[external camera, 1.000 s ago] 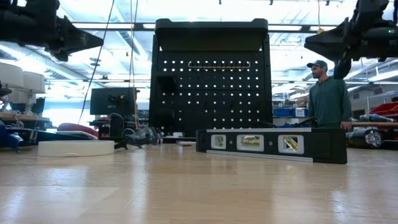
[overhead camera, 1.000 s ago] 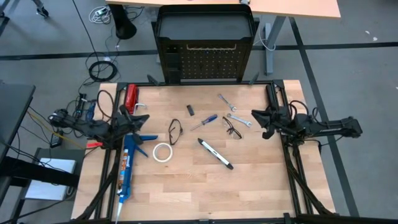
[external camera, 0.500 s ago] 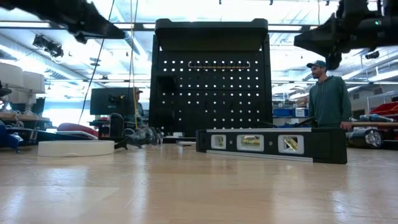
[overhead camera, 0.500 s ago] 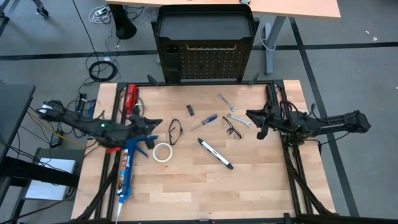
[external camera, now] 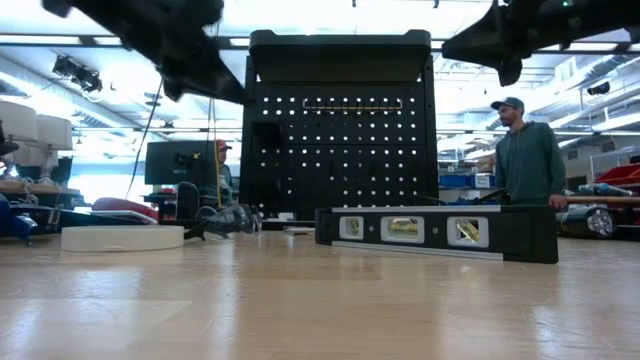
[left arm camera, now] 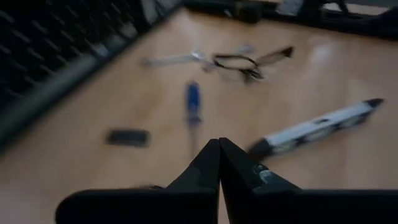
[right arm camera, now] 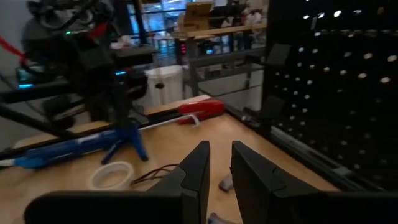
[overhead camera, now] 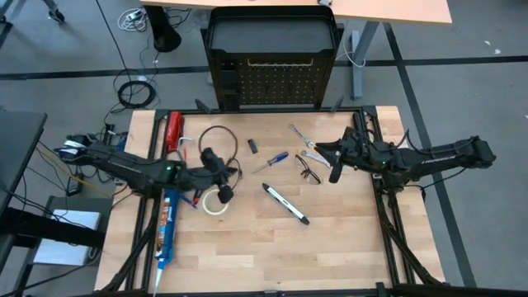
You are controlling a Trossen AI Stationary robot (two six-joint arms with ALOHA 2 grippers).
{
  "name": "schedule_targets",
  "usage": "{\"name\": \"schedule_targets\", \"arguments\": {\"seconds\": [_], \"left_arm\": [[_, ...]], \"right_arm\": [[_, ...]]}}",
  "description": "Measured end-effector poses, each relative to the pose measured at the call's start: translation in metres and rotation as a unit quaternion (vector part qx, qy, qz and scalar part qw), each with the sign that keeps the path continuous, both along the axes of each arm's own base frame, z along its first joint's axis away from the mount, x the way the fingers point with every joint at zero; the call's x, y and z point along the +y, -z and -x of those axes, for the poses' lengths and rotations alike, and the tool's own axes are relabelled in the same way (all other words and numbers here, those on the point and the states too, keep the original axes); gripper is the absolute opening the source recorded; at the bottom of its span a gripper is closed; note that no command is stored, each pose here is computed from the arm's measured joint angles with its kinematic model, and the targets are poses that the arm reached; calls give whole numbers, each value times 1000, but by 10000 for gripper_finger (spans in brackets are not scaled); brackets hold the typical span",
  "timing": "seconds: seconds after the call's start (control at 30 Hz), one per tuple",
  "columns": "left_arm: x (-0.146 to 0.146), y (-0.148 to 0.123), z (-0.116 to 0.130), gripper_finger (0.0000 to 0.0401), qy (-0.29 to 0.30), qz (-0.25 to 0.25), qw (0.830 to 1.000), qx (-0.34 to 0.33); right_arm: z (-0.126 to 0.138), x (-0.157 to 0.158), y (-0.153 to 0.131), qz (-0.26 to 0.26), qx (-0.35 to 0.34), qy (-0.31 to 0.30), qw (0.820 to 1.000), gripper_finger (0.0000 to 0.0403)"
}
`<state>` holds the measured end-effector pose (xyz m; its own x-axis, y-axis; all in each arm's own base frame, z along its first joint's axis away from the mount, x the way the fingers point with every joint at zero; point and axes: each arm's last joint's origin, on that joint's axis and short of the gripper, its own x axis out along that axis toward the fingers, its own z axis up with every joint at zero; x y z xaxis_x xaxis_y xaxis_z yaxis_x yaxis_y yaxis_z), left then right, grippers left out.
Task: Hang tools onto peg board
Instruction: Put the left black safety glasses on the top of the black pegboard
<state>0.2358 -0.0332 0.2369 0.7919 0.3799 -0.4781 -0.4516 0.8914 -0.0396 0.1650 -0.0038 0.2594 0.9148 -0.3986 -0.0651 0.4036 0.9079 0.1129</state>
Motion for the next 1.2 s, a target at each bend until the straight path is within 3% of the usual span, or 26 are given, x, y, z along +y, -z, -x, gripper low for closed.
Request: {"name": "schedule_targets", "arguments": {"seconds": [0.2,0.37,0.6,0.8,0.97,1.2], "left_arm": [[6,10,-14,14,-35,44,998,38],[3,24,-16,26,-40,73,994,74],[-3,30,-9,117,-20,71,990,124],[-8,40,-13,184,25,114,981,156],[-10,55,-18,187,22,112,976,186],[-11,84,-25,185,-3,110,965,239]], "right_arm": [[-2,-7,-1,18,7,41,999,73],[-3,-10,3,26,34,40,998,74],[-8,-10,7,60,52,35,996,83],[-15,-10,7,68,46,34,996,83],[-23,-10,14,94,71,40,992,82],[-36,-8,26,91,92,36,991,80]]}}
